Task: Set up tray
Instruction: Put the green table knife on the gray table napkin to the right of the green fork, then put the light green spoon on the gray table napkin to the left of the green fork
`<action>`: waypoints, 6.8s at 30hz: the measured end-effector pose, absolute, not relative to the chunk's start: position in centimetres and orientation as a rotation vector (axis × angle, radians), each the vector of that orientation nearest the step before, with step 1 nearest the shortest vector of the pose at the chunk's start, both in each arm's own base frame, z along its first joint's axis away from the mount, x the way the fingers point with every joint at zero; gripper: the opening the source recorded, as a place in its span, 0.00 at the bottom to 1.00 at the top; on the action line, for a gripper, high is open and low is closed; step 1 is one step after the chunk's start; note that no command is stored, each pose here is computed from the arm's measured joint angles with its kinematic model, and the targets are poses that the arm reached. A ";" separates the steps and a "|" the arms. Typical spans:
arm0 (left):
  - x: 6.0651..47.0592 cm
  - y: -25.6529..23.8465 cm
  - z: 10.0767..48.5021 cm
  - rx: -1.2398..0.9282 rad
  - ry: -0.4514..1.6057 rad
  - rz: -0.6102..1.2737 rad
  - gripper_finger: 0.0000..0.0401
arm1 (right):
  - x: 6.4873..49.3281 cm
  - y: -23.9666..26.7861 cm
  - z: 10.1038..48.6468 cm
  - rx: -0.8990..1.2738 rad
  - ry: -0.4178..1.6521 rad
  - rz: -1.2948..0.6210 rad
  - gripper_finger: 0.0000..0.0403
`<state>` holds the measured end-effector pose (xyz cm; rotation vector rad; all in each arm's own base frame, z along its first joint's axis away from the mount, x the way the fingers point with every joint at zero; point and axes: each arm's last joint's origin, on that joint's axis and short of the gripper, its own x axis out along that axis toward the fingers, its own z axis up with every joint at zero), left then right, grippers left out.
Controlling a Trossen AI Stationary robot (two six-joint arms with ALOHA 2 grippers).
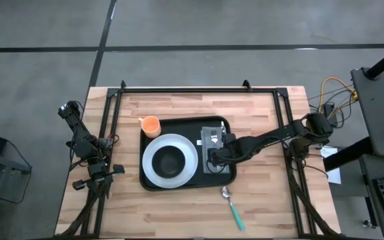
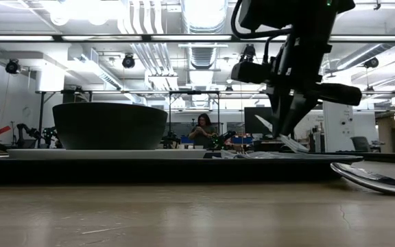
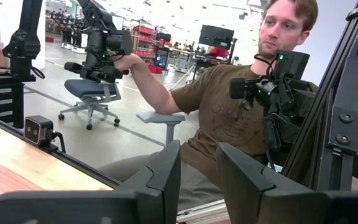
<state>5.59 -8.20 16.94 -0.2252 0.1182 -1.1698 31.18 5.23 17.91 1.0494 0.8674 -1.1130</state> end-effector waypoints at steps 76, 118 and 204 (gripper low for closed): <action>5.6 -8.2 16.9 -0.224 0.123 -1.169 0.21 | 33.2 4.7 17.4 1.103 0.996 -0.959 0.13; 5.6 -8.2 16.9 -0.224 0.123 -1.169 0.21 | 32.0 16.7 21.0 1.173 0.867 -0.727 0.13; 5.6 -8.2 16.9 -0.224 0.123 -1.169 0.21 | 30.1 24.0 16.0 1.039 1.322 -0.869 0.13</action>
